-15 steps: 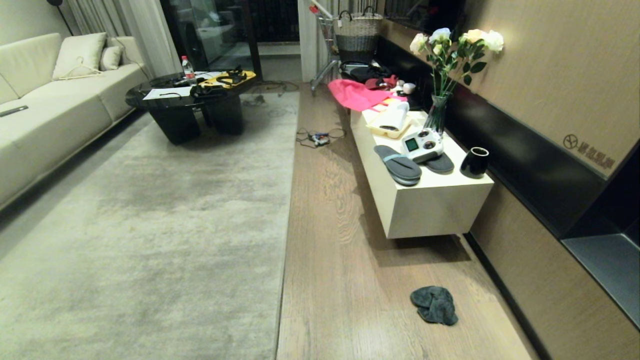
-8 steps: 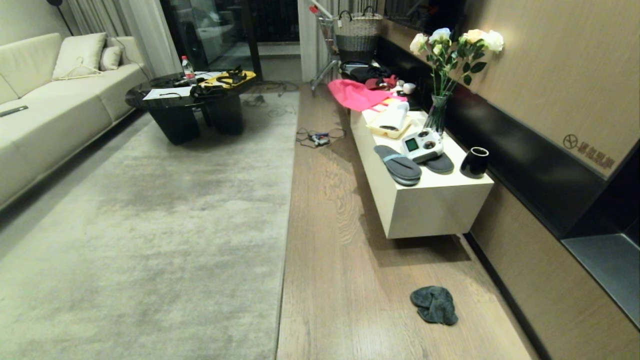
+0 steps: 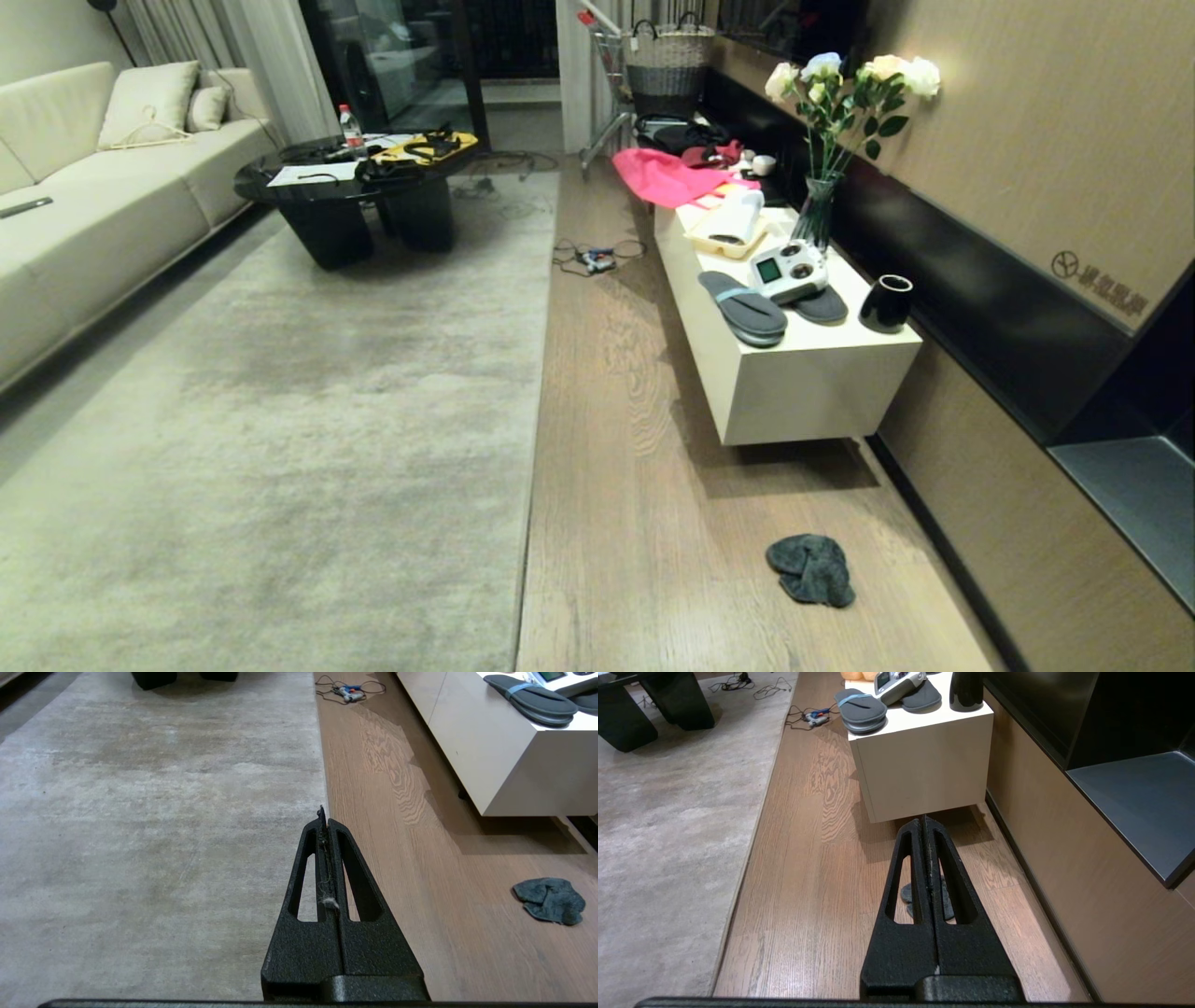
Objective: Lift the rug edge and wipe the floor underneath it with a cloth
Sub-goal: Pick up the rag
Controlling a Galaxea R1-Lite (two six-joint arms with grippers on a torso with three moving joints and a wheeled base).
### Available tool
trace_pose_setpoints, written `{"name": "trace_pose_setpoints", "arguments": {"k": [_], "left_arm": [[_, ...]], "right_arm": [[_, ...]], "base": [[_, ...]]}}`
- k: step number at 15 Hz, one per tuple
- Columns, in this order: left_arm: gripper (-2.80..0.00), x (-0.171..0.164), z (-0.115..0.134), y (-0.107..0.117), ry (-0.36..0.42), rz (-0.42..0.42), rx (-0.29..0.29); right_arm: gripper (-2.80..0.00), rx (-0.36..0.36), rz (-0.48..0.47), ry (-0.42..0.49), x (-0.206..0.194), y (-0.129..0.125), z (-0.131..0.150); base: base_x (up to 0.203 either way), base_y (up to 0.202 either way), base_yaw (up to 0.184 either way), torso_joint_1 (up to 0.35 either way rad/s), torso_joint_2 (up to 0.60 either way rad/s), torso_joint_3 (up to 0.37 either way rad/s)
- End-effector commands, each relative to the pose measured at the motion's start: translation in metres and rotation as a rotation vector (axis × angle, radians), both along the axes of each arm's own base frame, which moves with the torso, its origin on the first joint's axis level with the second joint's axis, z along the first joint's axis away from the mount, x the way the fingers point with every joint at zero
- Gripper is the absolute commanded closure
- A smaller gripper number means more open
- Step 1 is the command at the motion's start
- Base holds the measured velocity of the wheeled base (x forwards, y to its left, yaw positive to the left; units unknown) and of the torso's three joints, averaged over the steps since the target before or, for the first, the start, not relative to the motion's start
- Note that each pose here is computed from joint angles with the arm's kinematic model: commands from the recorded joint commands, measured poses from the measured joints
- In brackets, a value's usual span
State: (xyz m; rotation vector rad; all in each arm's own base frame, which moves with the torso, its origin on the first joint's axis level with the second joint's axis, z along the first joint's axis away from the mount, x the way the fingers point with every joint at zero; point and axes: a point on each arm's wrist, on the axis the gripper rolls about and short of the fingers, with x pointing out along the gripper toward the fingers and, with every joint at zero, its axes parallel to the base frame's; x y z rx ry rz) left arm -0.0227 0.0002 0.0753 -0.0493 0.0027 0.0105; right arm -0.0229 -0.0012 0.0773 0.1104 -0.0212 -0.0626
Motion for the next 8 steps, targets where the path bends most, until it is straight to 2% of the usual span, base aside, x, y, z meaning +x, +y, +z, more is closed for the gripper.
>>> {"name": "trace_pose_setpoints", "arguments": {"k": [1,8], "left_arm": [[0.00,0.0000,0.0000,0.0000,0.000,0.000,-0.001],[0.00,0.0000,0.0000,0.0001,0.000,0.001,-0.006]], "right_arm": [[0.00,0.000,0.001,-0.001,0.0000,0.0000,0.0001],[0.00,0.000,-0.001,-0.001,0.0000,0.0000,0.0001]], "base": [[0.000,0.000,0.000,0.007,0.00,-0.056],[0.000,0.000,0.000,0.002,0.00,-0.173]]}}
